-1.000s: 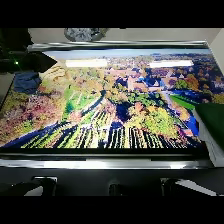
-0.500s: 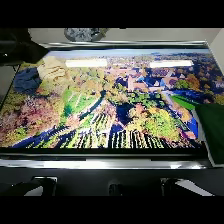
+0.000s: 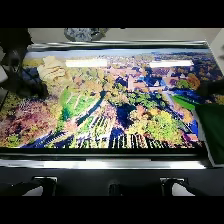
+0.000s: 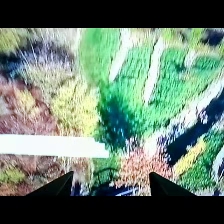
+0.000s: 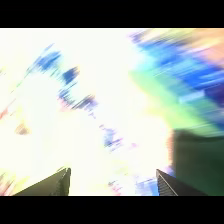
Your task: Fold the shirts.
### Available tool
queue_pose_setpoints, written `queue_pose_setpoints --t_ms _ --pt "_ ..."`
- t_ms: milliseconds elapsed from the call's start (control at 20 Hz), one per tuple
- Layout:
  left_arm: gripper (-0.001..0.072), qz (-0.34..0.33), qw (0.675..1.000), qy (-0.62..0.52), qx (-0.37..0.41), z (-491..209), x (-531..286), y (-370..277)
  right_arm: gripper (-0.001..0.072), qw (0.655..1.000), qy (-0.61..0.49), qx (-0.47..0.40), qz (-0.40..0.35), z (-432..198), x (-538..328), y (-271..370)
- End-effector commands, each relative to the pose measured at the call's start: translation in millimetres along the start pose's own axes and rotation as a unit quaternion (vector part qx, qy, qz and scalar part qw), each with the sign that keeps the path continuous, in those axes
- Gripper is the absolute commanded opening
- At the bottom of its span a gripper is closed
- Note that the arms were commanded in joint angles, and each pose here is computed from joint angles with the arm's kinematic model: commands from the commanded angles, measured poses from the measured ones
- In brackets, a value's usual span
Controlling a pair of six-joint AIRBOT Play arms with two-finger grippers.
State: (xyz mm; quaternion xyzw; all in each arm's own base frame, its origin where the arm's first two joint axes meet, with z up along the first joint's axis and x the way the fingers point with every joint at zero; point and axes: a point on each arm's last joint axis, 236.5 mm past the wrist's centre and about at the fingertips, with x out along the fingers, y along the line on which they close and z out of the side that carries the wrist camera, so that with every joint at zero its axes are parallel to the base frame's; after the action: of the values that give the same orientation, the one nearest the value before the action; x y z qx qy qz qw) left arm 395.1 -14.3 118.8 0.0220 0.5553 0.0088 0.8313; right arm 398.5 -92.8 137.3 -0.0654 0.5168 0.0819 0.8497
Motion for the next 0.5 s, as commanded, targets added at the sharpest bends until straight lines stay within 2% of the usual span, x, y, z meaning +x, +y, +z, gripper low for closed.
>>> queue_pose_setpoints --t_ms 0,100,450 --pt "0.0577 -0.02 0.995 0.094 -0.034 -94 55 -17 0.0635 0.987 0.123 -0.066 0.076 -47 68 100" --pt "0.0577 -0.024 0.997 0.072 -0.034 -104 61 -21 0.0698 0.986 0.128 -0.064 0.08 -52 79 112" --pt "0.0577 -0.024 0.996 0.074 -0.033 -108 61 -21 0.0694 0.985 0.127 -0.086 0.08 -52 79 112"
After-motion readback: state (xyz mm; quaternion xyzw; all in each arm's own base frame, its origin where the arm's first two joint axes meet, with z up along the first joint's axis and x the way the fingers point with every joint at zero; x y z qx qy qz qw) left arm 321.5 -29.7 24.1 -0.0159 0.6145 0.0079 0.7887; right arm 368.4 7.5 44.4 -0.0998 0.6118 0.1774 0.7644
